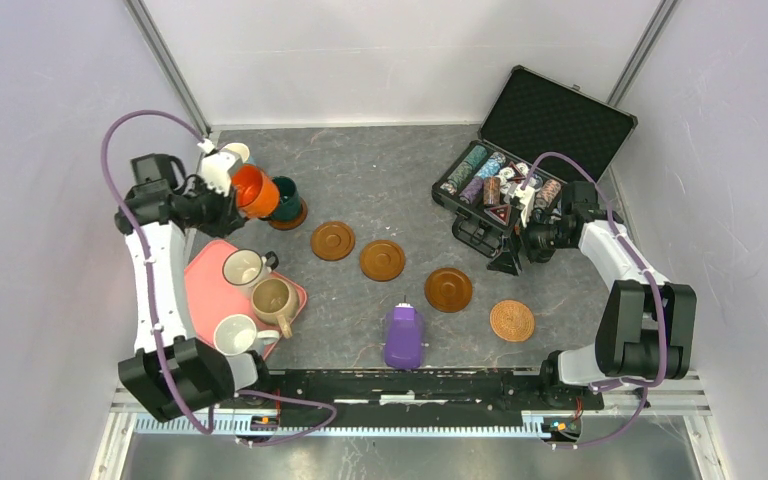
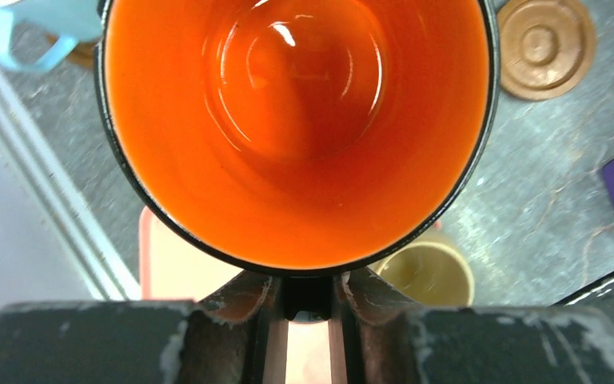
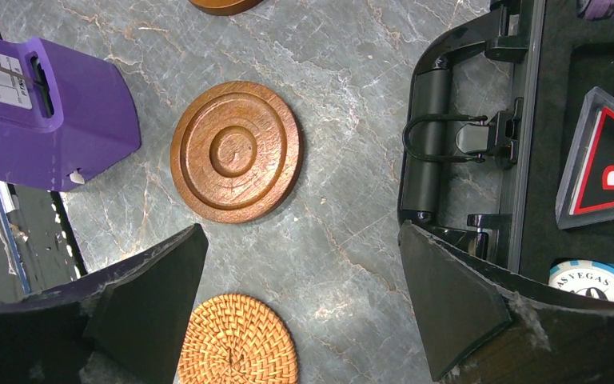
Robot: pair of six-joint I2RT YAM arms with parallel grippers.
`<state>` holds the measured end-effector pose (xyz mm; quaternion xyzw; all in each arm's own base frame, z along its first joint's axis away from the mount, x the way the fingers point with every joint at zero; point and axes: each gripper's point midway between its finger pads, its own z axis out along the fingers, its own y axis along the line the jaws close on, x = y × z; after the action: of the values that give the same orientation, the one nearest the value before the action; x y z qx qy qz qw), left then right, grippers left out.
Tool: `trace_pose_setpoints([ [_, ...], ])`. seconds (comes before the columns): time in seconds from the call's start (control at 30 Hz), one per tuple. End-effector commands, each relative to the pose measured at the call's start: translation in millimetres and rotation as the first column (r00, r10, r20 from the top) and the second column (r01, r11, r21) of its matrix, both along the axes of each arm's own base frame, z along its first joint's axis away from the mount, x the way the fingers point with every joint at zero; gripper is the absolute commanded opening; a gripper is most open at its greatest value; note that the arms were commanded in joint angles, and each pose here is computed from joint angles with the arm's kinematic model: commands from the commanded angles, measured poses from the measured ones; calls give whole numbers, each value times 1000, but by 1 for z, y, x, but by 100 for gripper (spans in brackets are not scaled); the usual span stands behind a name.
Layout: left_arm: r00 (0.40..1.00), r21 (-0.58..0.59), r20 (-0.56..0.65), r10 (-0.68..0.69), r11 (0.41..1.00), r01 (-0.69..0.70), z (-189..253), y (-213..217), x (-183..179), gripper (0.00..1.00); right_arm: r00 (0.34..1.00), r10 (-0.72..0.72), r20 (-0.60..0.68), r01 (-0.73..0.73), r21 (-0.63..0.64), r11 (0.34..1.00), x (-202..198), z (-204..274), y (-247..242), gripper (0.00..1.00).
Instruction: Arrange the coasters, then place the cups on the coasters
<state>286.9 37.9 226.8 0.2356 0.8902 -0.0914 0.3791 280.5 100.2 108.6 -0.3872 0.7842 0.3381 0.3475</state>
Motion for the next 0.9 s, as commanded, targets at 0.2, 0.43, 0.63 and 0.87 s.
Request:
trace_pose_setpoints([
  [0.2, 998, 37, 37, 48, 998, -50, -20, -82, 32, 2, 1000, 3, 29, -2, -2, 1000, 0, 3, 0, 98],
  [0.43, 992, 49, -102, -71, 996, 76, -71, -113, 20, 2, 1000, 2, 28, -1, -8, 1000, 0, 2, 0, 98],
  [0.63, 988, 66, -139, -70, 995, 79, -97, -119, 28, 2, 1000, -4, 30, 5, -19, 1000, 0, 1, -2, 98],
  [0.87, 986, 65, -152, -62, 995, 73, -116, -127, 42, 2, 1000, -7, 29, 8, -20, 1000, 1, 1, -2, 98],
])
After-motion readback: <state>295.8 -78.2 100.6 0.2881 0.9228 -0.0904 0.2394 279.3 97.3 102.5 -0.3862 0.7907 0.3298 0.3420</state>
